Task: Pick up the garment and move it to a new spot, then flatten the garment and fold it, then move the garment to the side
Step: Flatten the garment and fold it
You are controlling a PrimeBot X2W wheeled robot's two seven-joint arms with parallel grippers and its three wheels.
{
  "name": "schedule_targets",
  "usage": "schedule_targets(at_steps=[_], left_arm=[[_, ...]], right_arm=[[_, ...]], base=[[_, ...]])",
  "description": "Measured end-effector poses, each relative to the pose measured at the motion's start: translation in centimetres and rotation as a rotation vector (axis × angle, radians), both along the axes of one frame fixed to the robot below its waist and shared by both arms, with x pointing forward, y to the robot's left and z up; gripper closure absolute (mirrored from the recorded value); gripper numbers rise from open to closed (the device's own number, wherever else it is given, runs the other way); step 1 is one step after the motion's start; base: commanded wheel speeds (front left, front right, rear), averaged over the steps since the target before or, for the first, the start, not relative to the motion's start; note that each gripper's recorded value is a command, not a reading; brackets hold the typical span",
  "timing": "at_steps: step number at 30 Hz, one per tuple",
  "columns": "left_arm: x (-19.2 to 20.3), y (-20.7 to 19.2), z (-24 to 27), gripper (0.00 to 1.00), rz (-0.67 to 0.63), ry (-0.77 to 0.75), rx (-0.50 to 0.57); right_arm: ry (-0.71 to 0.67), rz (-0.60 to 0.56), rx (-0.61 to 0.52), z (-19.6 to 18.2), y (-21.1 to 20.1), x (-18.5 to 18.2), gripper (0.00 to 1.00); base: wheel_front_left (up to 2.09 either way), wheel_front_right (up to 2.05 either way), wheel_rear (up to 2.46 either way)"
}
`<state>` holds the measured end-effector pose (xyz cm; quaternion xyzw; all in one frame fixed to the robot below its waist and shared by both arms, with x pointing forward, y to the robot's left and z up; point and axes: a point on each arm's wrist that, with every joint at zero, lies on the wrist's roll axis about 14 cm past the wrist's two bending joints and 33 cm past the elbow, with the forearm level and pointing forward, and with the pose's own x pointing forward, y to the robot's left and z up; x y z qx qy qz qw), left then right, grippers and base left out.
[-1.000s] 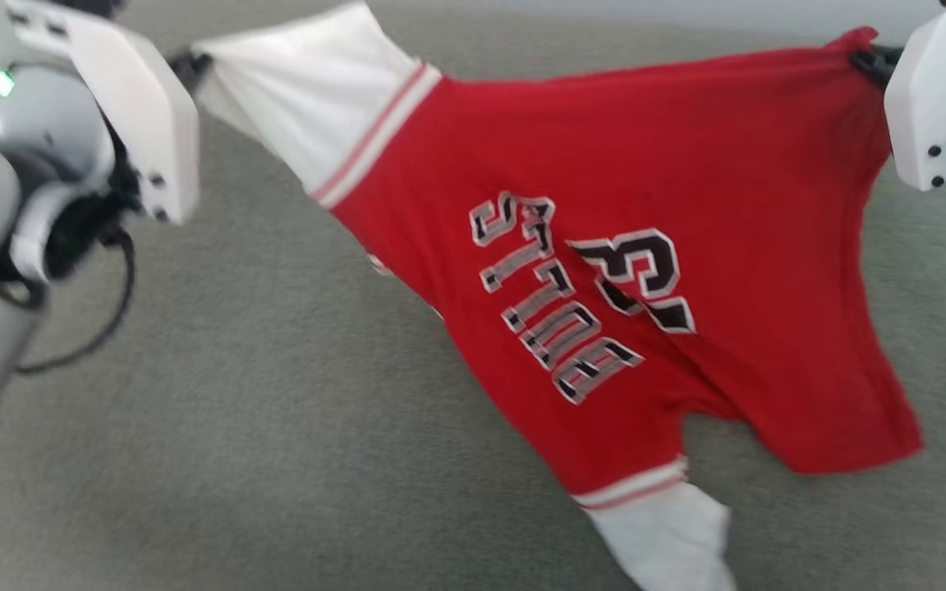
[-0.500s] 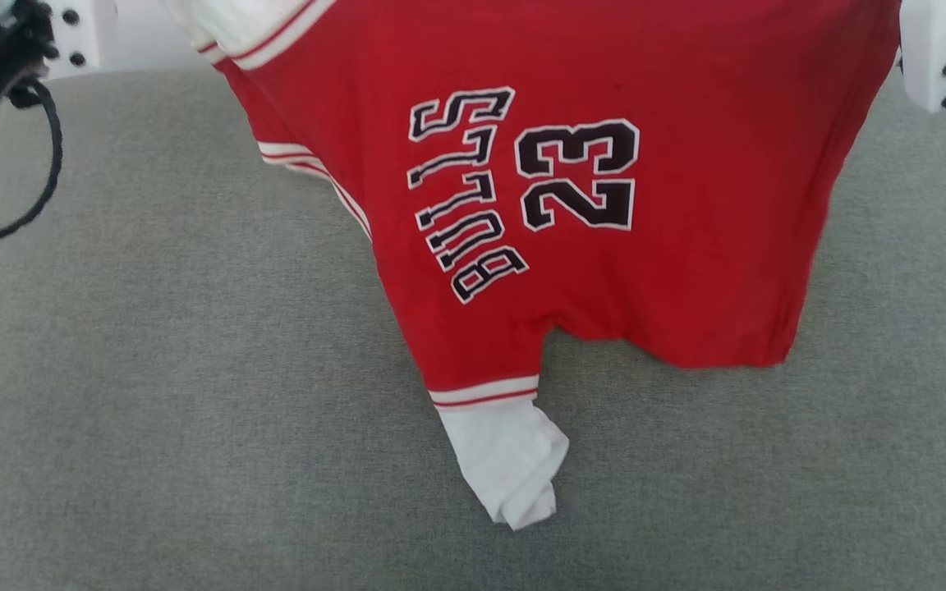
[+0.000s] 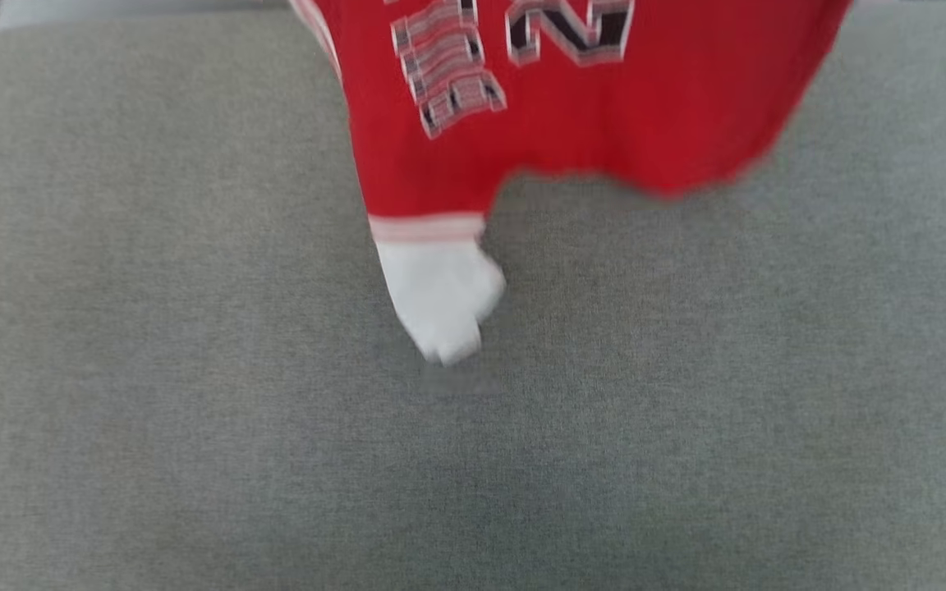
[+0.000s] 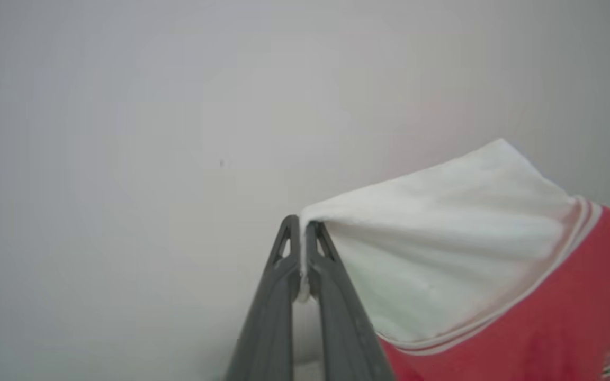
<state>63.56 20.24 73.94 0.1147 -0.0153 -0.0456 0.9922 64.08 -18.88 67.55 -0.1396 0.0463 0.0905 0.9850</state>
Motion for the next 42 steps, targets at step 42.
schedule_targets(at_steps=[42], left_arm=[[-16.9,2.4,-32.6,1.0,-0.025,0.965,-0.014]], right_arm=[[0.445,0.118,0.04,-23.9,5.7,-9.2,1.0]], base=[[0.0,0.0,0.0]])
